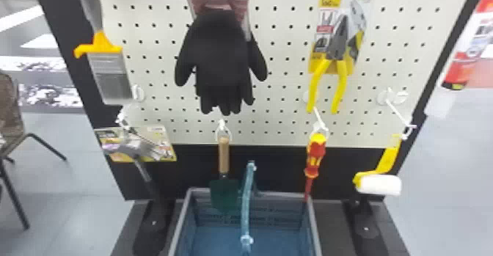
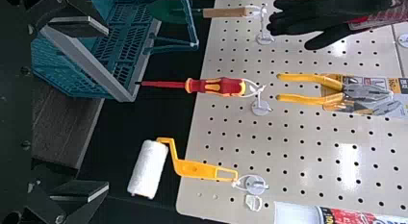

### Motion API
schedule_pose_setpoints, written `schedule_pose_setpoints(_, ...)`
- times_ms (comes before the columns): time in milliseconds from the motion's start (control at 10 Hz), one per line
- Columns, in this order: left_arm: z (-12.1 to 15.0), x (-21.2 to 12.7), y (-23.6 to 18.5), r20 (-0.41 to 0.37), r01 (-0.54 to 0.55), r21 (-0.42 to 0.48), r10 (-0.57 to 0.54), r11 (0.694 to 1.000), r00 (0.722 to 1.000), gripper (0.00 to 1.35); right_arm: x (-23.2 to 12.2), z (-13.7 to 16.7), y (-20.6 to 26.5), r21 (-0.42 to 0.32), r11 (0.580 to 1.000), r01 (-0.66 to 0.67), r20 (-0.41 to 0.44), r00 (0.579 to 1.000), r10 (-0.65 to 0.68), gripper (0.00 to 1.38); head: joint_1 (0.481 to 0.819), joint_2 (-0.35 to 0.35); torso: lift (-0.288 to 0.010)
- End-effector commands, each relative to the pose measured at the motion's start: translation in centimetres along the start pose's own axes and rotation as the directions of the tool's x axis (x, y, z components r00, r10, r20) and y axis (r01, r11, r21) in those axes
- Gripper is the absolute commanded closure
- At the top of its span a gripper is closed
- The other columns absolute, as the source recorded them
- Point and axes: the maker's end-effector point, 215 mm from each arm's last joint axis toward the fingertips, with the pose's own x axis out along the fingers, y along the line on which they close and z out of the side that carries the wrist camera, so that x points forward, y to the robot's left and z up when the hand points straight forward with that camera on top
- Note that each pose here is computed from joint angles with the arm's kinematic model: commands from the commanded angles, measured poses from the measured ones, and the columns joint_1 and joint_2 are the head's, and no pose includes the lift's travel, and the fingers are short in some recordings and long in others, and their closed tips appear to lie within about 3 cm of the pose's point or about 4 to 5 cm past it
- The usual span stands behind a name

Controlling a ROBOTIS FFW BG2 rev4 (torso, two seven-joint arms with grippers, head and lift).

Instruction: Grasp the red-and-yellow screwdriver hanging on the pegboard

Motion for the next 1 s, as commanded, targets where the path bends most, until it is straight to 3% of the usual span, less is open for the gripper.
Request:
schedule_pose_setpoints(0,0.0,0.0,0.0,0.000,0.000,0.001,0.000,1.000,1.000,0.51,0.8,0.3,-0.3,-0.002,1.000,-0.004,0.013,1.000,0.004,0.17,0.549,0.000,-0.100)
schedule_pose_setpoints(900,0.2,0.5,-0.1,0.009,0.001,0.001,-0.001,1.000,1.000,0.51,6.1,3.0,-1.9,-0.056,0.995,-0.082,0.090,0.992,0.086,0.17,0.549,0.000,-0.100)
